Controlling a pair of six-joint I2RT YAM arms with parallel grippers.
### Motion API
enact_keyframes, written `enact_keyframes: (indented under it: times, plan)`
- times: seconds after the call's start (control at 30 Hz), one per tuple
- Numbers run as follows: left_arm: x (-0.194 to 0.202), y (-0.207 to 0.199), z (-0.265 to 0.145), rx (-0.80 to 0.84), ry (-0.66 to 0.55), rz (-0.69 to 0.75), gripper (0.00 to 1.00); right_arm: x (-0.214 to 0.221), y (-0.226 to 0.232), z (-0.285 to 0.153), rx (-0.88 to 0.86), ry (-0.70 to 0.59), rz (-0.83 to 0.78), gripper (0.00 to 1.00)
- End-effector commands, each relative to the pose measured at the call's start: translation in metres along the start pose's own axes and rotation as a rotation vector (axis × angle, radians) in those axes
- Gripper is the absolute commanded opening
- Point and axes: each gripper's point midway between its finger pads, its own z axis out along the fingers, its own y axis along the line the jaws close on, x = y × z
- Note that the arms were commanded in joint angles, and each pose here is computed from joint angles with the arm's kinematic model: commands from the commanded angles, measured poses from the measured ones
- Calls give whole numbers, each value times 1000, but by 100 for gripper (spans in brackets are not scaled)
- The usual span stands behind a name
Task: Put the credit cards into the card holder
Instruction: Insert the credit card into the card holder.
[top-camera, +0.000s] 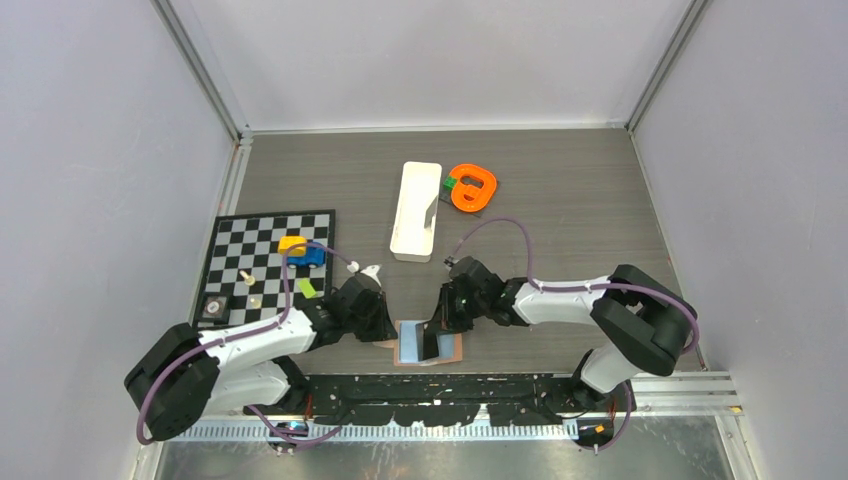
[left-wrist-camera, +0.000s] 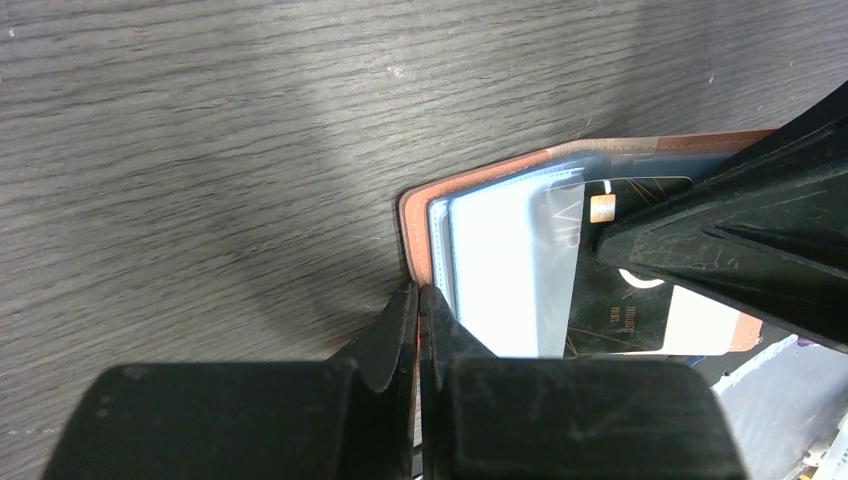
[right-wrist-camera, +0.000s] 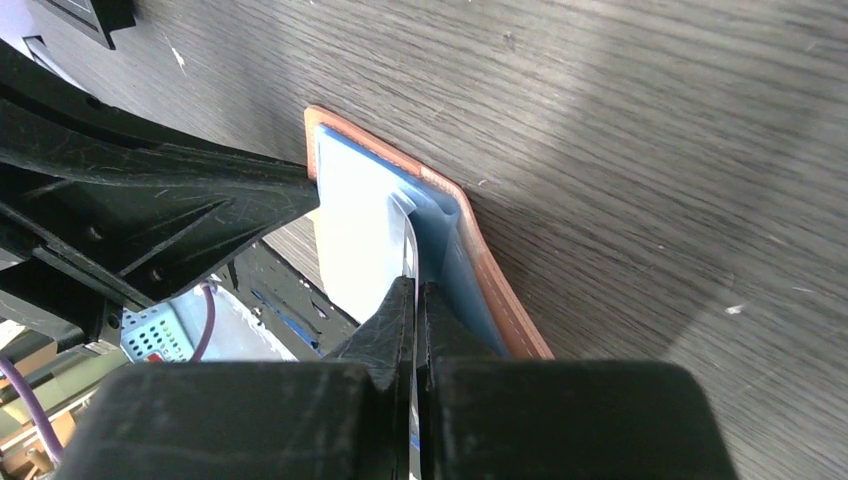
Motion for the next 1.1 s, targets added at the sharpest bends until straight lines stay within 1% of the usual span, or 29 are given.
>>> enact_keyframes:
  times: [0.0,0.2,0.33,0.4,0.47,0.6,0.7,0.8,0.9,1.07]
  plan:
    - [24,24,4,-66,70,1,0,-1,-41,11,166,-76,21,0]
    - [25,24,4,-62,70,1,0,3,-43,15,176,-63,29,2]
    - [25,24,3,-65,67,-1,0,6,-43,14,188,-54,26,8]
    - [24,25,3,-69,64,-2,0,8,-47,9,224,-49,25,10]
    - [24,26,2,-73,59,-5,0,7,-48,3,246,-52,21,15]
    - [24,27,1,-74,52,-10,0,7,-42,-9,275,-60,7,32]
    - [23,26,1,-71,48,-11,0,6,-31,-16,275,-70,-8,43]
    - [23,25,0,-66,46,-11,0,7,-17,-18,266,-79,-15,51]
    - [23,24,0,-58,45,-13,0,7,-8,-19,266,-82,-8,54]
    - [23,22,0,-45,46,-17,0,13,7,-12,243,-68,-2,53]
